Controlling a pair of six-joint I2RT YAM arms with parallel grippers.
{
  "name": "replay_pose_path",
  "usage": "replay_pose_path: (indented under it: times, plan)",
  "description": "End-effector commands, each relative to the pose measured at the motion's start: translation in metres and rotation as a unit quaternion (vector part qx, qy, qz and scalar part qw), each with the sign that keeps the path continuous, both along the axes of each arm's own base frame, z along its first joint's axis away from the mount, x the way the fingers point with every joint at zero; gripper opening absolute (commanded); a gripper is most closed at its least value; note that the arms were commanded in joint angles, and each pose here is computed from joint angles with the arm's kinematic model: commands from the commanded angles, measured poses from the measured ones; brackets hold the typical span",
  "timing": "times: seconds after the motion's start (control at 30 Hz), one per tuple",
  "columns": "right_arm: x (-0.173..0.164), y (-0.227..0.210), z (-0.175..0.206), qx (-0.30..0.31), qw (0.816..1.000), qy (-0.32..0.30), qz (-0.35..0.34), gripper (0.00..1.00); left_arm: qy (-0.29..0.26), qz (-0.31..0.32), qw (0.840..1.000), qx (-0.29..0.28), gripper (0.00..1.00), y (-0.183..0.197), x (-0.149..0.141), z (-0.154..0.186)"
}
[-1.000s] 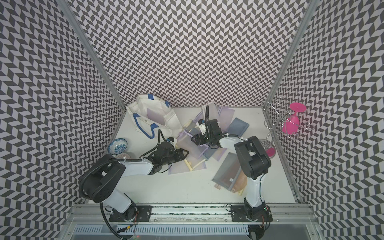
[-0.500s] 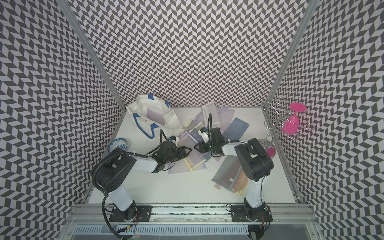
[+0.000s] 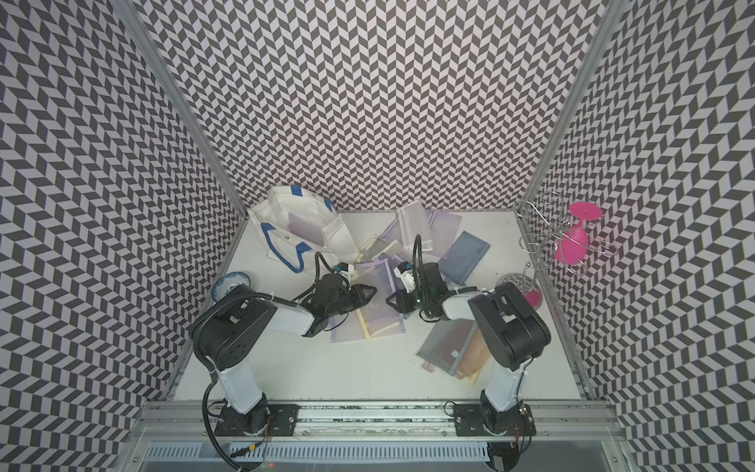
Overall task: Put the pencil pouch into the canvas bag
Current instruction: Pick up the pencil pouch, then place the pencil pouch in the canvas bag.
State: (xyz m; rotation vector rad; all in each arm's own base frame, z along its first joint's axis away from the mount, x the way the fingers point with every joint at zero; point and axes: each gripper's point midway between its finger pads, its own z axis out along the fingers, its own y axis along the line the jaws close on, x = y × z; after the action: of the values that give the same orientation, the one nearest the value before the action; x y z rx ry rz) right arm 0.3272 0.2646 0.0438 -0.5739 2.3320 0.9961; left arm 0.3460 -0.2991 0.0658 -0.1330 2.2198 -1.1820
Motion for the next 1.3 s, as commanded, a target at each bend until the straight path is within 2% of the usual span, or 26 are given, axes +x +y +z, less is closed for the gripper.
replay_pose_path:
  times: [0.0,0.03,0.27,0.43,0.6,0.7,0.83,0.93,1.1,1.27]
  plan:
    - [0.001,0.003,0.021,0.014,0.999,-0.034,0.002,0.44,-0.057,-0.035,0.997,-0.029,0.05,-0.019,-0.003,0.034]
    - [0.001,0.002,0.024,0.013,0.999,-0.037,-0.001,0.49,-0.062,-0.041,0.997,-0.03,0.0,-0.02,-0.005,0.038]
    - [-0.003,-0.019,0.067,0.002,0.995,-0.09,-0.035,0.86,-0.12,-0.076,0.99,0.0,0.0,-0.039,-0.025,0.087]
    - [-0.004,-0.047,0.11,0.042,0.989,-0.12,-0.079,1.0,-0.129,-0.063,0.989,0.043,0.0,-0.037,-0.035,0.122]
    - [-0.009,-0.061,0.169,0.078,0.975,-0.175,-0.11,0.99,-0.15,-0.042,0.986,0.051,0.0,-0.015,-0.044,0.168]
    - [-0.015,-0.059,0.204,0.118,0.961,-0.227,-0.102,0.99,-0.16,-0.033,0.984,0.066,0.0,0.0,-0.042,0.188]
    - [-0.018,-0.052,0.228,0.133,0.954,-0.259,-0.07,0.99,-0.189,-0.003,0.979,0.069,0.0,0.029,-0.034,0.223]
    - [-0.02,-0.045,0.236,0.132,0.947,-0.288,-0.045,1.0,-0.203,0.024,0.976,0.072,0.0,0.056,-0.027,0.247]
    - [-0.009,-0.045,0.236,0.114,0.933,-0.337,-0.042,1.0,-0.223,0.071,0.97,0.068,0.0,0.098,-0.017,0.294]
    - [-0.006,-0.04,0.225,0.118,0.938,-0.324,-0.045,1.0,-0.238,0.119,0.962,0.056,0.0,0.141,-0.011,0.329]
